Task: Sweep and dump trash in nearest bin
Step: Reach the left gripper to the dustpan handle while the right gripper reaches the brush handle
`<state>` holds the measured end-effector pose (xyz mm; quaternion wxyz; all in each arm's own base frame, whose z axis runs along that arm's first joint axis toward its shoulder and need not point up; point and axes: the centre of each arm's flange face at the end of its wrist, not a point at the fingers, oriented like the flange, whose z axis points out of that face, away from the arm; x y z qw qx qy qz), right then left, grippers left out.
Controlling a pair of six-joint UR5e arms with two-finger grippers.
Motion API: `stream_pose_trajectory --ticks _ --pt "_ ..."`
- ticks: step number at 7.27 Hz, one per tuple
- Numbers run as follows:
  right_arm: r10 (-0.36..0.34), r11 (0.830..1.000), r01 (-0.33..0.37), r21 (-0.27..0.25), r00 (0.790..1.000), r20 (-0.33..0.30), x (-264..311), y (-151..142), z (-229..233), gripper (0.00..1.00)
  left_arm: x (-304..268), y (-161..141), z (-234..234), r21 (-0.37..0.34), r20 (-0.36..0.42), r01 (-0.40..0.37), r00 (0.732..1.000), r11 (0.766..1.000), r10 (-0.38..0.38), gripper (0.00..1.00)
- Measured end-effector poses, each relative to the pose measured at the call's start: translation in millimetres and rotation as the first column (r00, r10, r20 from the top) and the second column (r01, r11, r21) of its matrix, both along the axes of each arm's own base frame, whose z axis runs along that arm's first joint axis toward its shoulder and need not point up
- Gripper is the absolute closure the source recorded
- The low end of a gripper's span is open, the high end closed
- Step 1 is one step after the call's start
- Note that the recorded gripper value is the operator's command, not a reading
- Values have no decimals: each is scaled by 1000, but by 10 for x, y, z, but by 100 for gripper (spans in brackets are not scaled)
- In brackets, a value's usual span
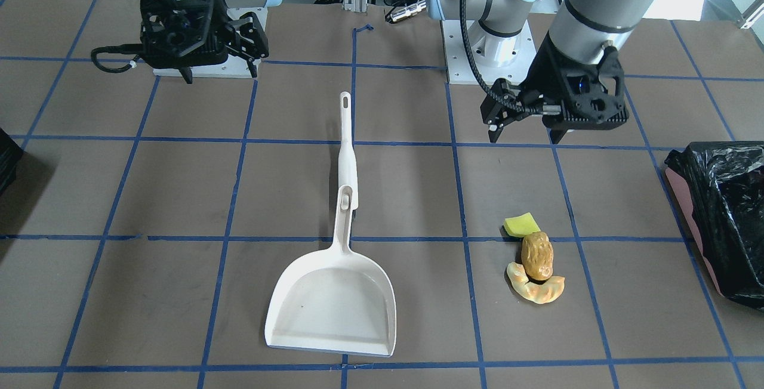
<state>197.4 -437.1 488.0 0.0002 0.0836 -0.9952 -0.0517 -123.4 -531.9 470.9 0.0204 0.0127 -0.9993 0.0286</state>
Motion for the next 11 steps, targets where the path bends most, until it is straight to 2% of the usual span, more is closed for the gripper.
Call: stream_pose_trajectory --ticks 1,3,5,7,9,11 --pt "35 999 -35 18 999 -4 152 108 -85 0 -69 -216 -174 -19 -13 6 1000 1000 -6 0" --pt "76 996 -75 50 997 -8 324 304 -251 2 -383 -512 -437 -15 -24 13 1000 1000 -14 0" --pt "67 996 -65 65 997 -24 404 511 -499 4 -904 -711 -795 -23 -42 43 998 999 -44 0" --pt "39 999 -38 40 998 -39 623 736 -734 4 -1397 -802 -1140 -48 -90 65 994 997 -69 0" --pt "0 1000 0 0 999 -51 897 1021 -1078 1 -1766 -778 -1430 -36 -96 104 990 994 -107 0" --pt "-50 997 48 -58 998 -43 1202 1320 -1511 4 -2123 -663 -1652 -16 -89 163 983 987 -163 0"
